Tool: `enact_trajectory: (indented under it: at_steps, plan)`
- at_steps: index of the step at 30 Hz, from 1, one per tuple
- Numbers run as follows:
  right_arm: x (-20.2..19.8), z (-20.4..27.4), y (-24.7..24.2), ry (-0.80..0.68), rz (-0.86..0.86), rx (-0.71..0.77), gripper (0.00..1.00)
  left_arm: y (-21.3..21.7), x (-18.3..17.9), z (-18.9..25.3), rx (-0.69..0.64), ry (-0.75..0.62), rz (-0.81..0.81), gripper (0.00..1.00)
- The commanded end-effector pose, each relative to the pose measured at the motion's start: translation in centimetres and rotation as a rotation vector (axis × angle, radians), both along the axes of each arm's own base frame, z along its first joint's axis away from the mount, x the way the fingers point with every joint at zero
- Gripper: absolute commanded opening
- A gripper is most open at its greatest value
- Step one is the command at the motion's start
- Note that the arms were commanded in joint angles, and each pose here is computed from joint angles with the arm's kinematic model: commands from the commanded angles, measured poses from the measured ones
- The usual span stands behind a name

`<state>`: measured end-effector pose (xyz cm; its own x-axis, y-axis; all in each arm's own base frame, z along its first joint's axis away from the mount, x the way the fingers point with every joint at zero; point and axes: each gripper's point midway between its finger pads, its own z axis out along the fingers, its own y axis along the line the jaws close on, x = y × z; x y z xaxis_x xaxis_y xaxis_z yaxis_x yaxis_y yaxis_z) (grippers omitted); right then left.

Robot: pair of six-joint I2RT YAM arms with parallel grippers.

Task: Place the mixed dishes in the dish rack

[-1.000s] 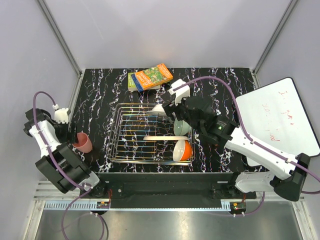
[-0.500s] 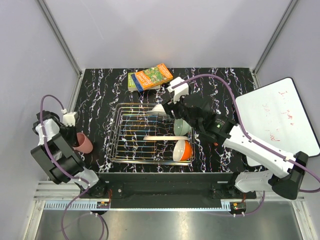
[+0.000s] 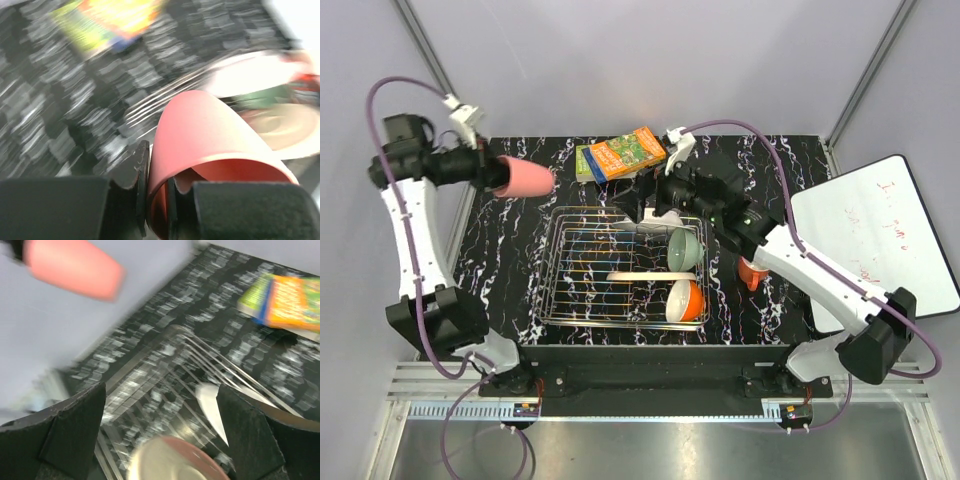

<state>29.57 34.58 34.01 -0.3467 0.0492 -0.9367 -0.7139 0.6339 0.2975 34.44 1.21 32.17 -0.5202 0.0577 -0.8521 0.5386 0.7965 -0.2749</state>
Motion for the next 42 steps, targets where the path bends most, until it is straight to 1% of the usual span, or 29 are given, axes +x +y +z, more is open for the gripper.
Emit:
enact_trajectory:
  at_steps: [1,2,3,4,5,6,7,8,9,11,13,15,19,23,30,34,42]
  plan:
    - [-4.0,7.7,3.4,0.025,0.337,0.382,1.00,-9.9,-1.9,4.2,-0.353,0.067,-0.338,0.00]
    - [-4.4,8.1,3.2,0.039,0.396,0.413,1.00,-11.9,-2.5,5.0,-0.398,0.065,-0.422,0.00]
    - [-4.4,7.8,3.2,0.069,0.422,0.444,1.00,-12.5,-2.3,4.9,-0.425,0.076,-0.454,0.00]
    - [-4.4,9.1,3.2,0.094,0.455,0.535,1.00,-13.3,-2.4,5.3,-0.456,0.089,-0.485,0.00]
    - [-4.2,9.2,2.7,0.112,0.478,0.567,1.00,-14.5,-2.9,5.8,-0.498,0.098,-0.544,0.00]
    - [-3.8,8.6,2.6,0.147,0.486,0.594,1.00,-14.9,-2.5,5.5,-0.521,0.119,-0.564,0.00]
    - [-3.7,9.0,2.5,0.188,0.520,0.653,1.00,-15.2,-2.6,5.8,-0.539,0.122,-0.584,0.00]
    - [-3.1,8.9,2.1,0.208,0.521,0.677,1.00,-15.6,-2.9,6.1,-0.564,0.122,-0.612,0.00]
    - [-2.4,7.8,2.4,0.254,0.524,0.689,1.00,-15.7,-2.8,6.2,-0.577,0.129,-0.621,0.00]
    - [-2.4,8.0,2.3,0.311,0.560,0.737,1.00,-15.9,-2.9,6.4,-0.602,0.131,-0.644,0.00]
    - [-1.9,6.7,3.1,0.367,0.577,0.724,1.00,-16.1,-2.9,6.5,-0.626,0.136,-0.662,0.00]
    - [-1.2,5.7,3.5,0.391,0.567,0.717,1.00,-16.2,-3.1,6.6,-0.637,0.136,-0.672,0.00]
    - [-0.6,5.0,3.8,0.398,0.555,0.714,1.00,-16.6,-3.4,6.7,-0.639,0.140,-0.687,0.00]
    - [-0.3,5.5,4.1,0.387,0.571,0.736,1.00,-17.1,-3.4,5.9,-0.646,0.160,-0.697,0.00]
    - [0.5,4.1,5.2,0.434,0.601,0.776,1.00,-18.5,-3.9,5.9,-0.649,0.157,-0.752,0.00]
    - [0.2,4.0,6.1,0.437,0.621,0.765,1.00,-19.3,-4.0,5.8,-0.637,0.167,-0.768,0.00]
    - [-1.0,4.5,7.3,0.417,0.657,0.743,1.00,-19.6,-3.2,4.8,-0.615,0.182,-0.759,0.00]
